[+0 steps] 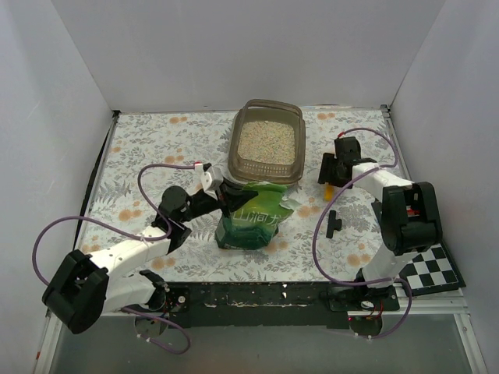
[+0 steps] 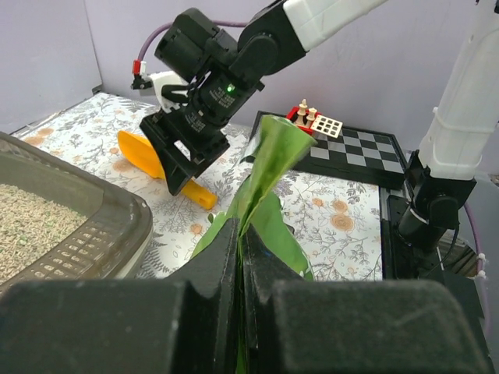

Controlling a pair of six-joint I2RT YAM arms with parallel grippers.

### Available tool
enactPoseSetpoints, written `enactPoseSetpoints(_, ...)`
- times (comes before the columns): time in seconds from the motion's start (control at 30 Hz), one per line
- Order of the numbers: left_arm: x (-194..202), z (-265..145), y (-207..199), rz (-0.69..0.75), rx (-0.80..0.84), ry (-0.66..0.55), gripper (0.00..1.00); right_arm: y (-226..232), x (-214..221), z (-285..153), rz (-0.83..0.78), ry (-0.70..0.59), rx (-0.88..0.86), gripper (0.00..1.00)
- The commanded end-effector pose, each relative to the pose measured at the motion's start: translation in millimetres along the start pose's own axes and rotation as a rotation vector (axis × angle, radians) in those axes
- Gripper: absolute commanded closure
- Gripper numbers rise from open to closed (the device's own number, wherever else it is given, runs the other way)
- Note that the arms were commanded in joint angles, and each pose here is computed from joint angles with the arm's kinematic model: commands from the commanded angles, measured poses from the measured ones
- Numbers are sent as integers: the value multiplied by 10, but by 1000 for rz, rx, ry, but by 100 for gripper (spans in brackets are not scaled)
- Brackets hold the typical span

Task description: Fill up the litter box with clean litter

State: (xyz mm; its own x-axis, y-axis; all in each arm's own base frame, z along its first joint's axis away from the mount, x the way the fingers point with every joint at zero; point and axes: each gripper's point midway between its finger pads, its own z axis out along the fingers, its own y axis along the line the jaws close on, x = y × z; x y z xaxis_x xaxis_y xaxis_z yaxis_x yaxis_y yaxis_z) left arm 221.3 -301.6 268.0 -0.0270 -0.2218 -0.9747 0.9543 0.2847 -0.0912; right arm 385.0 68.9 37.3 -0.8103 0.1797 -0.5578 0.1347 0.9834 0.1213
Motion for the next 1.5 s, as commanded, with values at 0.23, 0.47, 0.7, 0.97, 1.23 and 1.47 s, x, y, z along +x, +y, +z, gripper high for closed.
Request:
enactPoseSetpoints(0.23,-491,-338,-152,126,-28,-201,100,832,-565,-1449,-168,-233,-524,28)
enactPoseSetpoints(0.47,-574,-598,-52,128,-154,-294,100,1084,-120,-1944,-351,-428,-847,29)
enactPoseSetpoints(0.7,-592,-802,62,65,-266,-383,100,1146,182,-2018,-536,-502,-977,25)
enactPoseSetpoints(0.97,-563,-852,47,21,-272,-398,100,1323,462,-2224,-921,-593,-1255,28)
enactPoseSetpoints(1.23,-509,-832,10,4,-248,-379,100,1471,337,-2263,-1027,-661,-1369,30)
enactPoseSetpoints(1.47,-435,-798,16,-13,-236,-358,100,1628,271,-2312,-1054,-670,-1442,28)
